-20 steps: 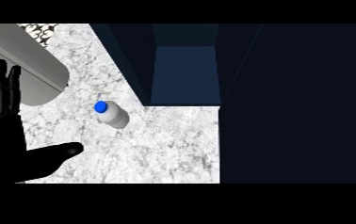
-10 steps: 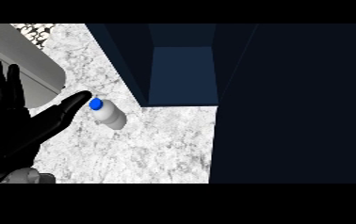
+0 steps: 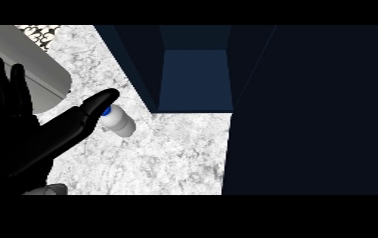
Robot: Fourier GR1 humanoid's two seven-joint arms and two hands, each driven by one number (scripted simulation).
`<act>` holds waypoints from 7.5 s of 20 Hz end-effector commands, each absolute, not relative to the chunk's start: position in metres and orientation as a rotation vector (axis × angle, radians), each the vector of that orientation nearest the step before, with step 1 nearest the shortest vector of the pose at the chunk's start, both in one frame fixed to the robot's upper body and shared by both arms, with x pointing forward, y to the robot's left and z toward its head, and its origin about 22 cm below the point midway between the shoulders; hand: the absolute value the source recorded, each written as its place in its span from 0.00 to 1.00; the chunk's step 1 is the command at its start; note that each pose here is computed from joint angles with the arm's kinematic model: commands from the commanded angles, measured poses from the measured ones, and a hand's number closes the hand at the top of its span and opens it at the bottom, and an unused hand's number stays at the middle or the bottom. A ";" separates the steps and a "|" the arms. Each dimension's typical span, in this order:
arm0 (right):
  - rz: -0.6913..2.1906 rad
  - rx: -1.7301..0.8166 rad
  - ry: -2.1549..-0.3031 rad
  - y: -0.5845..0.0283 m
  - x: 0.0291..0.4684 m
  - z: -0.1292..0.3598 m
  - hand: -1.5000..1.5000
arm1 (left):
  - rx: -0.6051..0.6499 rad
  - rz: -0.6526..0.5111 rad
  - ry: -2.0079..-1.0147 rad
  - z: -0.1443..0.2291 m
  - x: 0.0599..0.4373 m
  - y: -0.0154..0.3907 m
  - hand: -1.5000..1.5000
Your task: Pick up the bottled water, place it into the cabinet and close the cabinet
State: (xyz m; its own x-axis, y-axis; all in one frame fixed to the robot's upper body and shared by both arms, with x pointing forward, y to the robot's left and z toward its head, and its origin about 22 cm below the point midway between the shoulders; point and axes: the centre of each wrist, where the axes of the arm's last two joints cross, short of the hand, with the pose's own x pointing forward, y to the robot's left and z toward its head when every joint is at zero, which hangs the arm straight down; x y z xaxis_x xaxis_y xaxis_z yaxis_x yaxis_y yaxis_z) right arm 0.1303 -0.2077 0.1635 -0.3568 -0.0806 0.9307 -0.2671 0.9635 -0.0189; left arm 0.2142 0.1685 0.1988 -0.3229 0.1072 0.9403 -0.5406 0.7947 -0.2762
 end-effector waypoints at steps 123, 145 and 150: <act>0.138 0.077 -1.959 -0.225 0.132 0.180 0.00 | -0.333 0.172 -1.762 -0.121 0.305 0.178 1.00; 0.113 0.038 -1.953 -0.273 0.139 0.163 0.00 | -0.389 0.104 -1.764 -0.042 0.361 0.125 1.00; 0.128 0.058 -1.962 -0.278 0.143 0.162 0.00 | -0.363 0.106 -1.779 -0.022 0.374 0.116 1.00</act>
